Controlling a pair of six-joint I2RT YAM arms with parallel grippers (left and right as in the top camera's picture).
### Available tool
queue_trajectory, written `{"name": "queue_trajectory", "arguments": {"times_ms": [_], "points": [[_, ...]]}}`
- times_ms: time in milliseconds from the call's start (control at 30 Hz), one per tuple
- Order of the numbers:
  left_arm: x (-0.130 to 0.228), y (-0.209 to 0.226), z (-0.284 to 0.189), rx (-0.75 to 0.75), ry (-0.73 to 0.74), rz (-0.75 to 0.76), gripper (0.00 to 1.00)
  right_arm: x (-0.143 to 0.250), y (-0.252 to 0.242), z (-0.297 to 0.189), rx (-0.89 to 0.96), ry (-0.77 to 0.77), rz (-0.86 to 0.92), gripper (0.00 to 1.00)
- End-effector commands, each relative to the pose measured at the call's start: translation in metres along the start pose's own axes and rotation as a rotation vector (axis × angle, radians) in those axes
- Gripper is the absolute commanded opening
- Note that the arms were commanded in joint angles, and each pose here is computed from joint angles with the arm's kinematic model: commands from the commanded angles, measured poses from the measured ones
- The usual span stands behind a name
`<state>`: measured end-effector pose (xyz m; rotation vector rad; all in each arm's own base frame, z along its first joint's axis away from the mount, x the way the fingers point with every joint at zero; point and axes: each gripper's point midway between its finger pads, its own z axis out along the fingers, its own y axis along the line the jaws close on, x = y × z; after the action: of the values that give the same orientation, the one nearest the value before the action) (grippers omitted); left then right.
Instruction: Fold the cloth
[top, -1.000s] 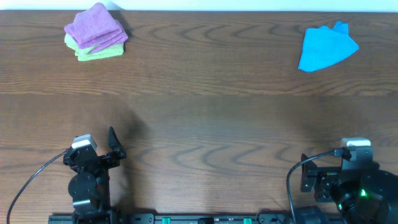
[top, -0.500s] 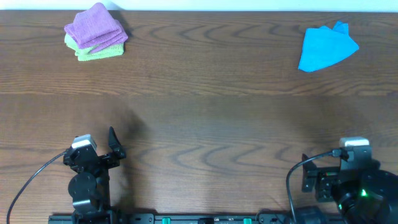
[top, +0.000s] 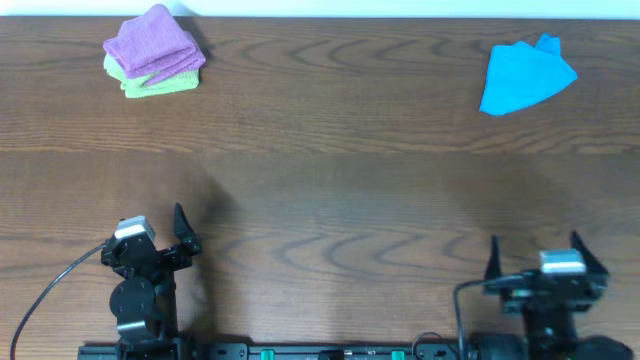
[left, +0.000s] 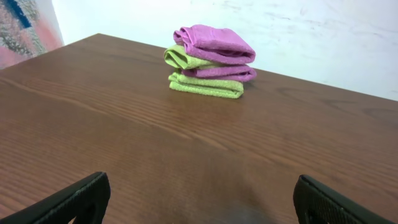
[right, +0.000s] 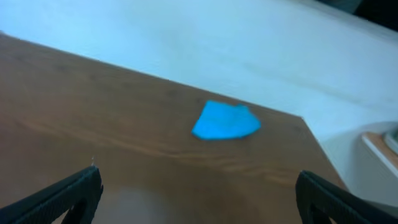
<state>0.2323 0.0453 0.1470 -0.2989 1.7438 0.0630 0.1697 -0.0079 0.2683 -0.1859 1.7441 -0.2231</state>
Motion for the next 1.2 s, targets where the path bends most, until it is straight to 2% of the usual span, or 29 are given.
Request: {"name": "queue_trajectory", "arguments": {"times_ms": [0, 400, 900, 1167], "points": [[0.015, 0.005, 0.003, -0.023, 0.029, 0.017, 0.95, 0.026, 0.009, 0.016, -0.017, 0.021, -0.022, 0.99], [0.015, 0.005, 0.003, -0.023, 0.029, 0.017, 0.96, 0.083, 0.031, 0.059, -0.069, 0.085, -0.028, 0.99], [0.015, 0.005, 0.003, -0.023, 0.029, 0.017, 0.95, 0.138, 0.046, 0.073, -0.103, 0.203, -0.028, 0.99], [0.015, 0.005, 0.003, -0.023, 0.029, 0.017, 0.95, 0.138, 0.045, 0.073, -0.097, 0.206, -0.025, 0.99]]}}
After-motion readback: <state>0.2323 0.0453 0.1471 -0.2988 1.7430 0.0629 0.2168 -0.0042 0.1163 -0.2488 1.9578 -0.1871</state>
